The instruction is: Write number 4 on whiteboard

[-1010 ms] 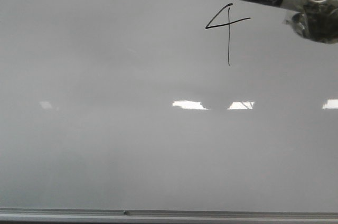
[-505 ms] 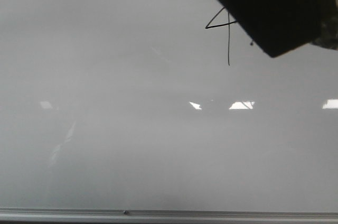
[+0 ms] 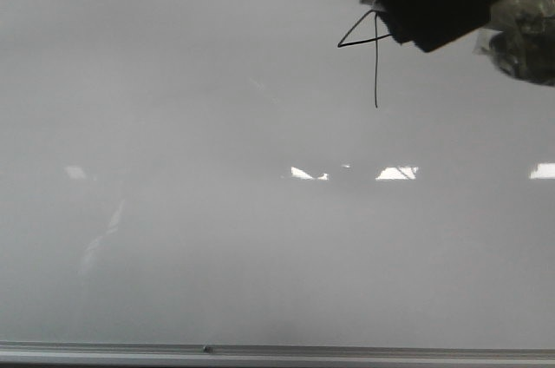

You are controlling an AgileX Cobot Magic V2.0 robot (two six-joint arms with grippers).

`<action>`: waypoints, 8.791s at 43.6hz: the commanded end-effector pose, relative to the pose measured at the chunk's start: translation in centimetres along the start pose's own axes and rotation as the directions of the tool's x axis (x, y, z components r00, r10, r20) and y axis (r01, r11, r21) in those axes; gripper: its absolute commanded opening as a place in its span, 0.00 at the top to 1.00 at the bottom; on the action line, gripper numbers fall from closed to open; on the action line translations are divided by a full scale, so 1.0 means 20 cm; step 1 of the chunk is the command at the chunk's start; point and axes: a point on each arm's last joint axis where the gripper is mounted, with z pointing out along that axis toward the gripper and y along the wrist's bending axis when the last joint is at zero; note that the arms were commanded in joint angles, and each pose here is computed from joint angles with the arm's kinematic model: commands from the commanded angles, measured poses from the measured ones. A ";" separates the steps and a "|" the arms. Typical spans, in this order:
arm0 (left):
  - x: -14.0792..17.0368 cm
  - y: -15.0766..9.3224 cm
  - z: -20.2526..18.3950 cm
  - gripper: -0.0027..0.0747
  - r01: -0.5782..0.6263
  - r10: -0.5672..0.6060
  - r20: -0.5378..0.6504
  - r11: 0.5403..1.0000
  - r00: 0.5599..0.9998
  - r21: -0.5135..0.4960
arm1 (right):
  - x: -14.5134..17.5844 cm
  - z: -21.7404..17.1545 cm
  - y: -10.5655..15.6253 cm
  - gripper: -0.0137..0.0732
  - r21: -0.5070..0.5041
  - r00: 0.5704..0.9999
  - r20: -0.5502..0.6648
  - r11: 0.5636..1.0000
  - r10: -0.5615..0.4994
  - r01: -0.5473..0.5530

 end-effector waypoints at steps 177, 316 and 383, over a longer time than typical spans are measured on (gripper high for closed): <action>0.83 -0.42 -0.94 0.42 0.804 -0.667 0.535 0.167 0.518 -0.571 | 0.22 -0.56 0.27 0.16 0.382 0.763 0.469 0.677 0.445 -0.629; 1.45 -0.72 -0.29 0.99 0.789 0.008 0.791 -0.079 0.612 -0.609 | 0.22 -0.56 0.27 0.93 0.383 0.761 0.486 0.678 0.430 -0.628; 1.45 -0.71 -0.28 0.99 0.789 0.006 0.791 -0.079 0.611 -0.609 | 0.75 0.01 0.25 0.93 0.539 0.557 0.829 0.332 -0.047 -0.774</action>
